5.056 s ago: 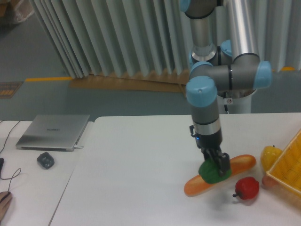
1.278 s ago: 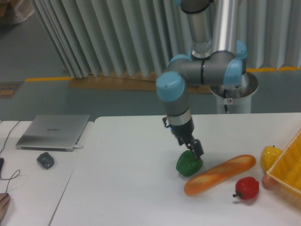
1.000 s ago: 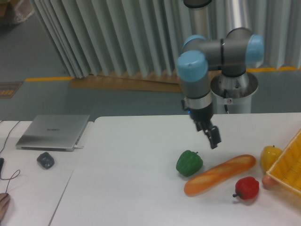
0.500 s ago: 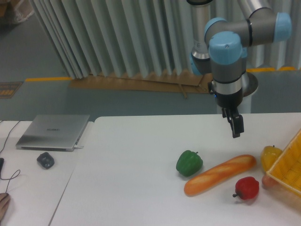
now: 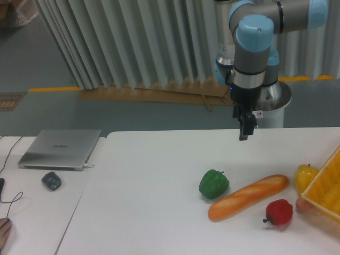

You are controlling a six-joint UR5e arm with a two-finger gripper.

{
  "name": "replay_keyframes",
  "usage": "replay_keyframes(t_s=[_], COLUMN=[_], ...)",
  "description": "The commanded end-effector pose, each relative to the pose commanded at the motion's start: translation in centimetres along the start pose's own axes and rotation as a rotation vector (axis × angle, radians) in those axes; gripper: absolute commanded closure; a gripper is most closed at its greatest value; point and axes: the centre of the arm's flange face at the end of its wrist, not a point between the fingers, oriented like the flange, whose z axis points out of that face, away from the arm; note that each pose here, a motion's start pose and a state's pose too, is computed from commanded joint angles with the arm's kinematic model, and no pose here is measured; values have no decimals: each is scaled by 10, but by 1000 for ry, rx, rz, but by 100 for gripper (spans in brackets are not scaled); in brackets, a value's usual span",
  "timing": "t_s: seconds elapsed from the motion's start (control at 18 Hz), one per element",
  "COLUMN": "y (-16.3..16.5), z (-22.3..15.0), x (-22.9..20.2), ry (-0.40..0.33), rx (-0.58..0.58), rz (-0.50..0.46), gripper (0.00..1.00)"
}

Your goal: Place the green pepper on the table

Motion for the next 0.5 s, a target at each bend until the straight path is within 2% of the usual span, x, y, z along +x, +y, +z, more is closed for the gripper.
replay_keyframes(t_s=[0.17,0.33,0.5], y=[8,21,28], z=[10,3,4], x=[2,3,3], ry=[12,2,10], rx=[-30,-57,-129], rz=[-1,-16,44], gripper=[0,0,0])
